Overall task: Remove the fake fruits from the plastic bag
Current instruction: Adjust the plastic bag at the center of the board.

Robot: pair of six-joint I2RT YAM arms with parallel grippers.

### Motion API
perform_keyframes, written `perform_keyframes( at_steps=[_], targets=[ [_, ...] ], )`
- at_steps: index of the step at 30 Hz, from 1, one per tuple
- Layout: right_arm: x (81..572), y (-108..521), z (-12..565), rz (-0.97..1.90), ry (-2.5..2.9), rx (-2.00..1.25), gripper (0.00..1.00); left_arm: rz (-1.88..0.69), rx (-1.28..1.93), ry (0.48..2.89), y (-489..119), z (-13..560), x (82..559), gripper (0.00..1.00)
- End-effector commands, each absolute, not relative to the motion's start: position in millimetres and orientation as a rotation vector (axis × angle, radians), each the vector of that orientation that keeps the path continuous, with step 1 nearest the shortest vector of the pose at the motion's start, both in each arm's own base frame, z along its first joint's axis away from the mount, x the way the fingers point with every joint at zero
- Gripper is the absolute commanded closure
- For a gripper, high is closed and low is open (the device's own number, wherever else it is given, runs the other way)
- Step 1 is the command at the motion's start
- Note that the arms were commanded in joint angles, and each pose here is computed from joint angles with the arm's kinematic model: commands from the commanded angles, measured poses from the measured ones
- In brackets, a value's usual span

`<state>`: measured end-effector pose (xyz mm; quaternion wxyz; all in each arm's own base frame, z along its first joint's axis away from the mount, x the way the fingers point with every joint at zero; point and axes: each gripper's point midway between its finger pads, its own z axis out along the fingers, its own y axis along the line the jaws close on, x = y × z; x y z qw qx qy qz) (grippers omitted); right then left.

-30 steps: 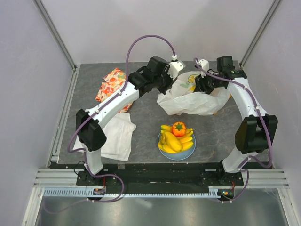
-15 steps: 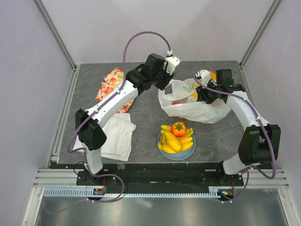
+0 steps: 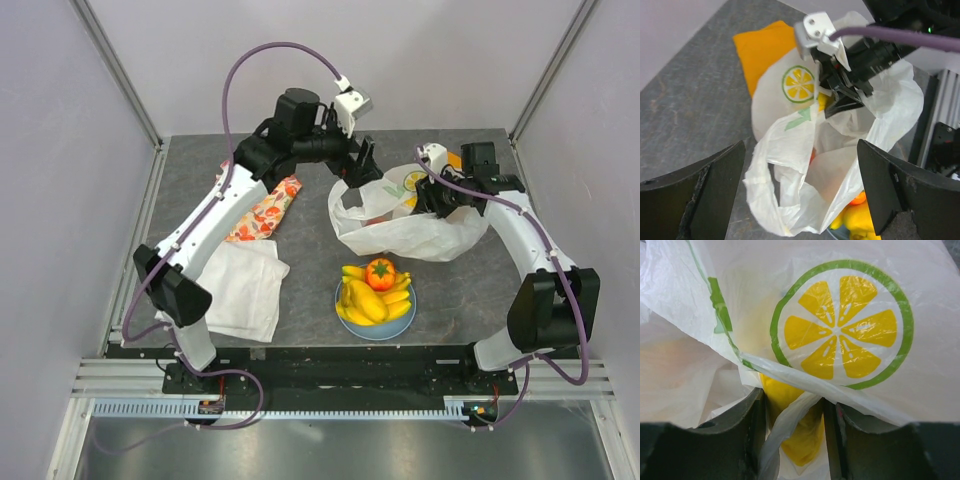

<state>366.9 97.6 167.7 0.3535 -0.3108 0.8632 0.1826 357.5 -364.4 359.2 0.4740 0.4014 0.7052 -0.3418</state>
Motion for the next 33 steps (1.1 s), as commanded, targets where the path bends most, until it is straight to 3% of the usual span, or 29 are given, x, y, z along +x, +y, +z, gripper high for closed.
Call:
perform_keyframes(
  at_steps=[1,11,13,14,15,16,23,25,26,27,28,33],
  targets=[
    [374.0,110.3,212.9,0.522,2.108,-0.812,1.0,-0.874,1.049,1.813,-385.6,304.1,362.4,0.01],
    [364.5,117.4,210.7,0.587,2.117,-0.848,1.0,-0.74,1.051,1.883,-395.1,243.9,400.5,0.02],
    [362.3,118.0,205.1,0.594,2.124,-0.867,1.0,-0.722,1.051,1.906,-394.6,234.8,403.7,0.19],
    [361.8,118.0,203.5,0.596,2.127,-0.873,1.0,-0.698,1.052,1.922,-392.9,230.1,406.9,0.64],
    [360.6,117.7,200.4,0.6,2.136,-0.878,1.0,-0.663,1.033,1.939,-389.7,225.9,411.7,0.93],
    [361.2,117.6,198.8,0.598,2.135,-0.894,1.0,-0.591,0.985,1.962,-382.2,223.3,421.2,0.98],
    [363.3,115.8,196.1,0.588,2.15,-0.945,1.0,-0.469,0.909,1.956,-344.4,234.4,451.1,0.98],
    [363.3,116.2,195.5,0.596,2.15,-0.945,1.0,-0.584,0.978,1.912,-350.7,246.0,439.8,0.95],
    [363.5,117.1,195.1,0.601,2.151,-0.944,1.0,-0.642,0.996,1.906,-349.8,249.7,435.1,0.77],
    [364.6,117.4,193.8,0.612,2.162,-0.93,1.0,-0.704,1.013,1.906,-351.7,252.6,426.5,0.52],
    [364.9,117.8,193.7,0.617,2.165,-0.925,1.0,-0.808,1.041,1.893,-357.7,258.4,411.7,0.2],
    [365.5,118.8,193.2,0.624,2.17,-0.921,1.0,-0.914,1.127,1.886,-369.4,248.9,387.1,0.14]
  ],
)
